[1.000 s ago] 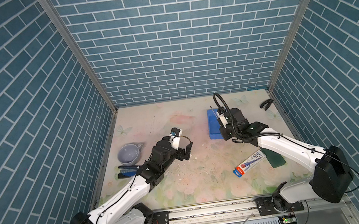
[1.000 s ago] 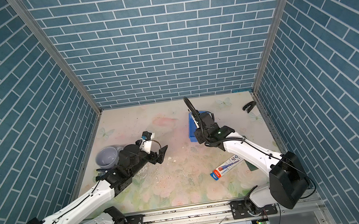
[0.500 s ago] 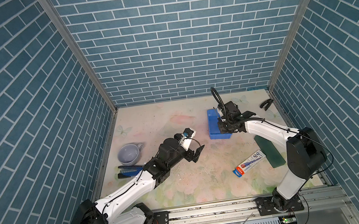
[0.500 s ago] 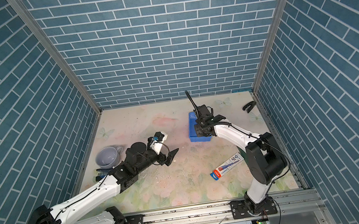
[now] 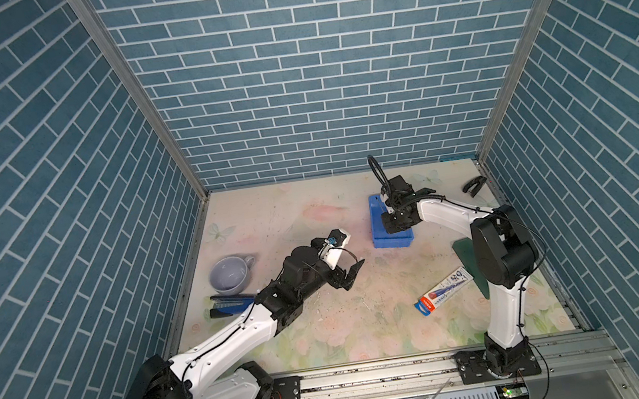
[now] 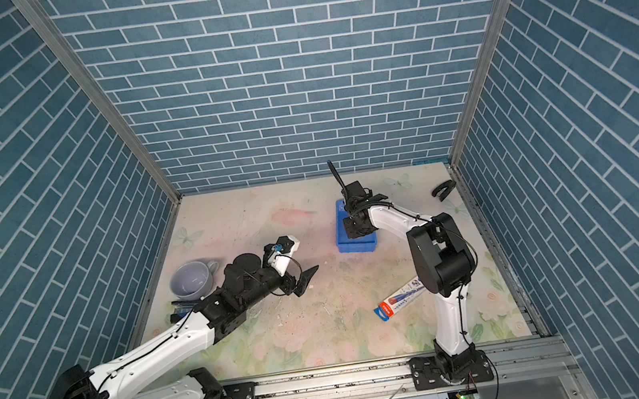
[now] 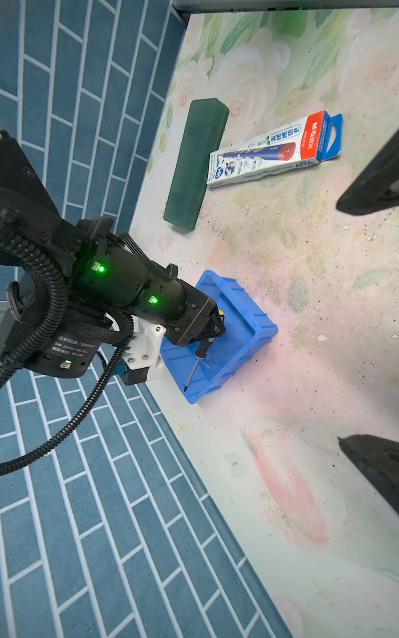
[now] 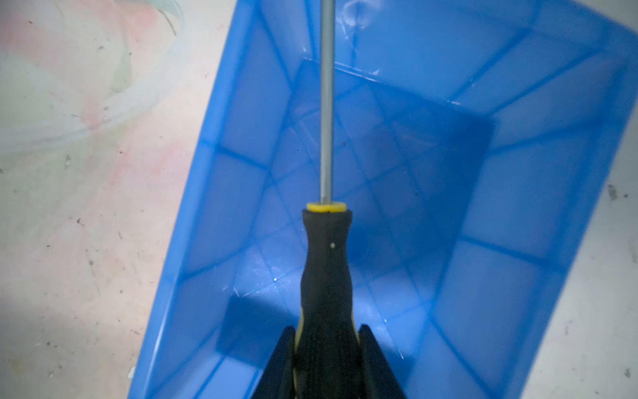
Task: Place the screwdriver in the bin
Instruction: 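Lower the screwdriver into the blue bin and open the right gripper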
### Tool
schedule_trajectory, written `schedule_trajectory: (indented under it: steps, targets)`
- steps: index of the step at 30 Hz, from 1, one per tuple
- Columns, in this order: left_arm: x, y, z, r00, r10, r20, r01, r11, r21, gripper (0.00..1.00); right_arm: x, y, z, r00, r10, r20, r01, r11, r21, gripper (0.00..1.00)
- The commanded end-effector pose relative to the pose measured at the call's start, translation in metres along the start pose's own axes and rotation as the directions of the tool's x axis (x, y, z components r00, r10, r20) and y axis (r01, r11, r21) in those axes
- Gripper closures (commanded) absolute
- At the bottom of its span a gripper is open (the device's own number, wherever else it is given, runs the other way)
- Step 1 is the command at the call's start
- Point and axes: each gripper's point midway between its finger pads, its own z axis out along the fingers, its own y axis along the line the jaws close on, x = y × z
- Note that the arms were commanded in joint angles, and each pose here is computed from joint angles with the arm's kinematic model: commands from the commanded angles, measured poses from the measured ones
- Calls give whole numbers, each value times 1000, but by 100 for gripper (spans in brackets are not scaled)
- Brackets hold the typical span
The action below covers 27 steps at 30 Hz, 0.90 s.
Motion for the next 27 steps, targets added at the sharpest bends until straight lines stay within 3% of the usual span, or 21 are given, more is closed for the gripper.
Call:
schedule_trajectory:
  steps: [1, 9, 19, 27]
  targets:
    - [-5, 0, 0, 1000, 13, 6, -13, 1000, -4, 0, -8, -1, 3, 999, -33, -2, 33, 999, 1, 100]
    - [-5, 0, -1, 1000, 15, 7, -15, 1000, -8, 0, -4, -5, 15, 999, -40, -9, 40, 999, 21, 97]
    - [-11, 12, -6, 999, -16, 42, 19, 997, -74, 0, -23, -1, -26, 990, -58, 130, 59, 998, 1, 39]
    - [-5, 34, -15, 1000, 5, 20, -2, 987, -164, 0, -34, -2, -80, 952, -66, 300, 70, 998, -5, 26]
